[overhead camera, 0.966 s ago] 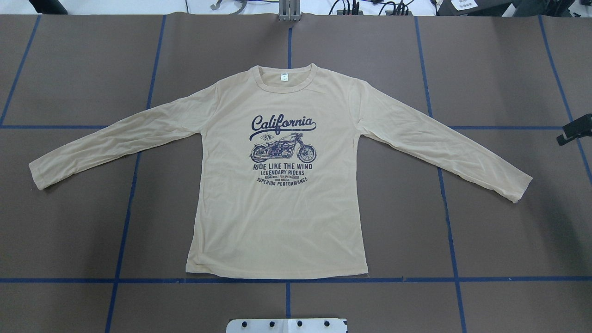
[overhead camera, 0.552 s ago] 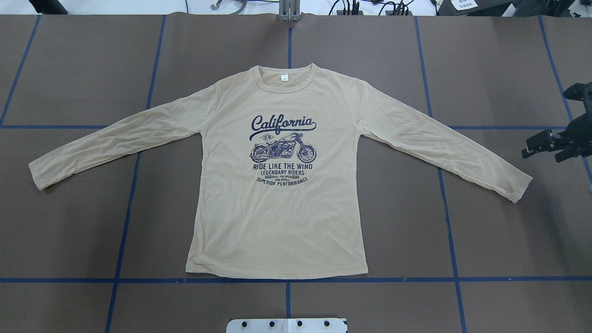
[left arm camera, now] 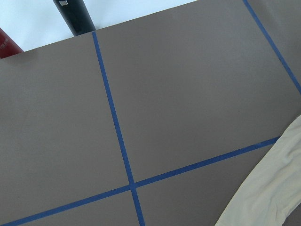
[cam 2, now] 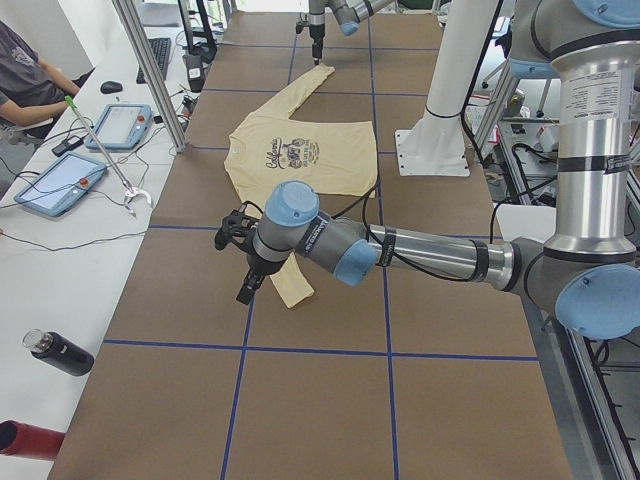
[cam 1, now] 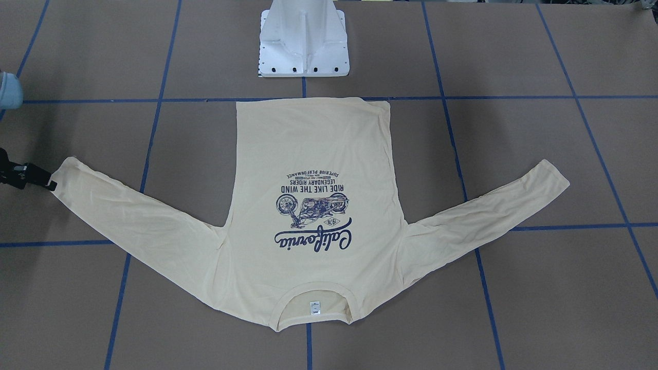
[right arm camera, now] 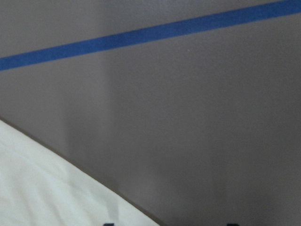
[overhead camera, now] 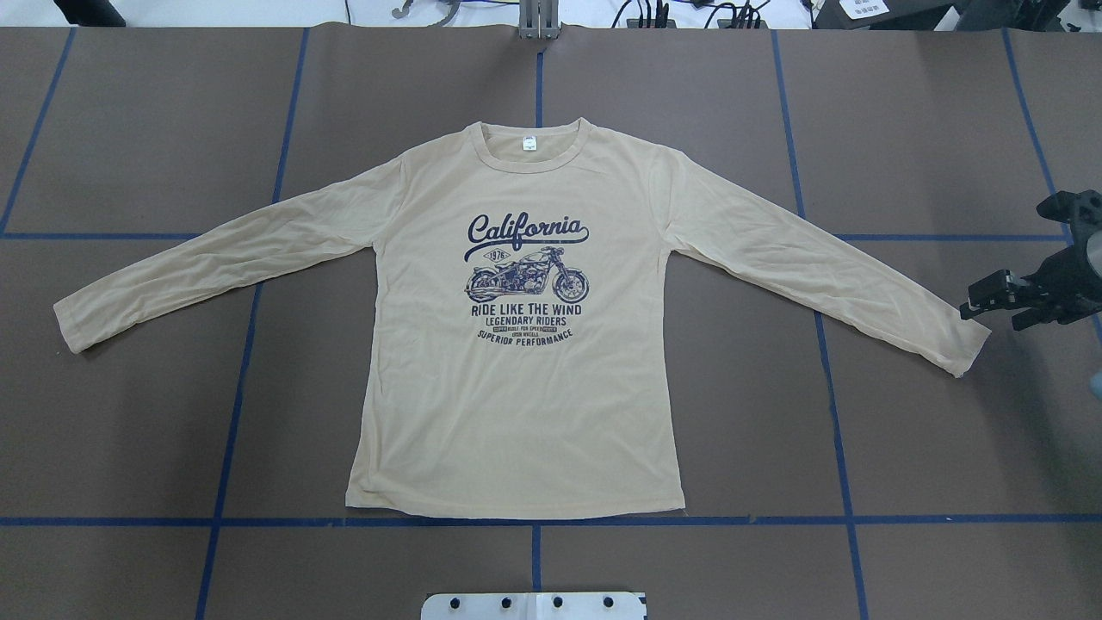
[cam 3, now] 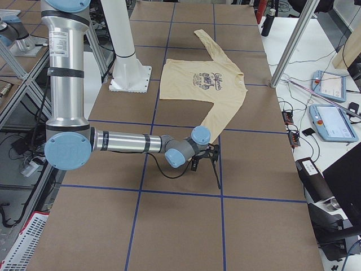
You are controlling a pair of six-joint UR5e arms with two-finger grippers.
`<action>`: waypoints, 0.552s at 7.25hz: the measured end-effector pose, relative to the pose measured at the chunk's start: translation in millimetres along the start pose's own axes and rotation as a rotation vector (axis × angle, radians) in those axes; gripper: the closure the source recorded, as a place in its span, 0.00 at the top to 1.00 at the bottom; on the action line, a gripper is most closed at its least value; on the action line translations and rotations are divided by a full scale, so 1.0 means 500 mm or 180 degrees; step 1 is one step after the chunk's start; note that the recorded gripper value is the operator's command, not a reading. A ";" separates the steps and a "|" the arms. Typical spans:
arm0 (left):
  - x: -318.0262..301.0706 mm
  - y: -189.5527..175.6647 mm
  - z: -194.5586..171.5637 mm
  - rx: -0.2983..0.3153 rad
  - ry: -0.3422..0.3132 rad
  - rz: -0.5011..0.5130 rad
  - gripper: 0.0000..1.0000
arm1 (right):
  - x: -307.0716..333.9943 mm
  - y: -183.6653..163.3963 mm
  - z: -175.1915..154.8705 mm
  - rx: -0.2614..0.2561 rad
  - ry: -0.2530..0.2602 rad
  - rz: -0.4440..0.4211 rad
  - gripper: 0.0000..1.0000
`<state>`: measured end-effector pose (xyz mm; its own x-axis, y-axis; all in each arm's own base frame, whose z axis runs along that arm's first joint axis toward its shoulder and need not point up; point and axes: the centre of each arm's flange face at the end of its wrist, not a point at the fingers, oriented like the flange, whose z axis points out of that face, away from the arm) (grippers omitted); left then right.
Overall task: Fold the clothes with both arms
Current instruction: 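Move the right gripper to the sleeve cuff nearest it and grasp it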
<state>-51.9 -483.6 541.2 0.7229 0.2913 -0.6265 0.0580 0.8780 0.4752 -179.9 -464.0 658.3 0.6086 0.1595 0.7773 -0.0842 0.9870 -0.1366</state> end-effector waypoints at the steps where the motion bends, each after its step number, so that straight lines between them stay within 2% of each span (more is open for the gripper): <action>1: 0.000 0.000 -0.001 0.0003 0.0000 0.0003 1.00 | 0.007 0.007 0.003 -0.0019 0.0005 0.0014 0.58; 3: 0.001 0.001 -0.001 0.0001 0.0003 0.0001 1.00 | 0.008 0.014 0.010 -0.0058 0.0004 0.0016 0.58; 4: 0.000 0.004 0.000 -0.0004 0.0003 -0.0004 1.00 | 0.005 0.016 0.012 -0.0068 0.0001 0.0010 0.31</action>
<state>-51.9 -481.8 542.2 0.7221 0.2906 -0.6278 0.0581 0.8789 0.4735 -183.7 -455.5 662.9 0.6087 0.1627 0.7766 -0.0691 0.9859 -0.1523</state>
